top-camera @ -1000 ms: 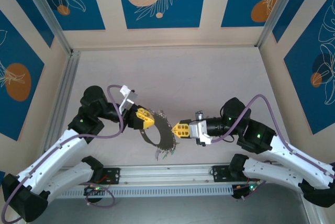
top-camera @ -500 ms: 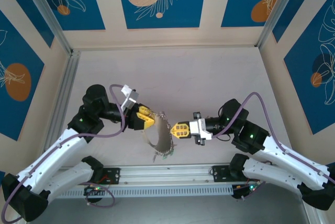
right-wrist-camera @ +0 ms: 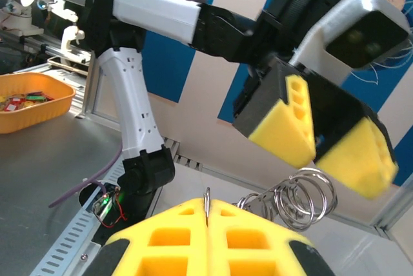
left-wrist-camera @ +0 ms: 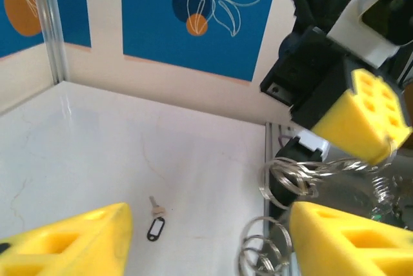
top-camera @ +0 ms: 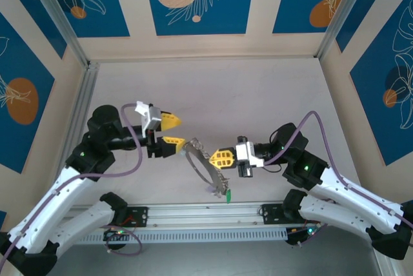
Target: Put the keys on the keyring
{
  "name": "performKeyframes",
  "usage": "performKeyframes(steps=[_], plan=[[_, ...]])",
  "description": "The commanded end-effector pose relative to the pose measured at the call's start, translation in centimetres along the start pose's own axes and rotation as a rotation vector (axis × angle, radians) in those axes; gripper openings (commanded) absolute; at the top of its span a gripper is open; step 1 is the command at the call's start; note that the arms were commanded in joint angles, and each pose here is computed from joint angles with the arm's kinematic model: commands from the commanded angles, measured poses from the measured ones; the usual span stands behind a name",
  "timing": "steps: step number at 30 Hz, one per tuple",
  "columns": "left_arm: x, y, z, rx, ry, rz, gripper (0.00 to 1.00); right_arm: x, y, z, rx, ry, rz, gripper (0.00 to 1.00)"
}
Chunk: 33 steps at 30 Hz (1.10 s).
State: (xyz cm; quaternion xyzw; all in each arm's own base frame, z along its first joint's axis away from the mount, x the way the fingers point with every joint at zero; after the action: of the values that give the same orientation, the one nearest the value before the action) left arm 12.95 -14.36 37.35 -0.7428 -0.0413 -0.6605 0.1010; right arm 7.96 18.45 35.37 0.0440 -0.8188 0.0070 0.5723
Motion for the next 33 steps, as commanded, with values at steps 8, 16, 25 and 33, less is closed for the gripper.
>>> performKeyframes(steps=[8,16,25,33], plan=[[1.0,0.5,-2.1,-0.134,0.115,-0.060,0.43,0.8,0.0,-2.3,-0.116,0.096,-0.086,0.00],[1.2,2.9,-2.1,-0.217,0.150,-0.081,0.49,0.5,0.2,-2.4,-0.097,0.100,-0.097,0.00],[1.1,4.3,-2.3,-0.258,0.167,-0.080,0.36,0.0,0.3,-2.5,-0.111,0.114,-0.127,0.00],[0.7,4.5,-2.7,-0.267,0.165,-0.067,0.27,-0.2,0.3,-2.7,-0.136,0.121,-0.145,0.00]])
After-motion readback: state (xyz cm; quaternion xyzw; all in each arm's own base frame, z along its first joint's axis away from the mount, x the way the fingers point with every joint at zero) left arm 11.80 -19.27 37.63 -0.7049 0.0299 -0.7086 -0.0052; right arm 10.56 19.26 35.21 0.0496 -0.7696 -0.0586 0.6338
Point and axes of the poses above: each hand's point on the last joint's axis, 136 mm out from that joint toward the fingers, its own y axis out along the fingers, its own z axis along the line the jaws close on, x = y × z, the point moved 10 cm from there along -y, back along the fingers
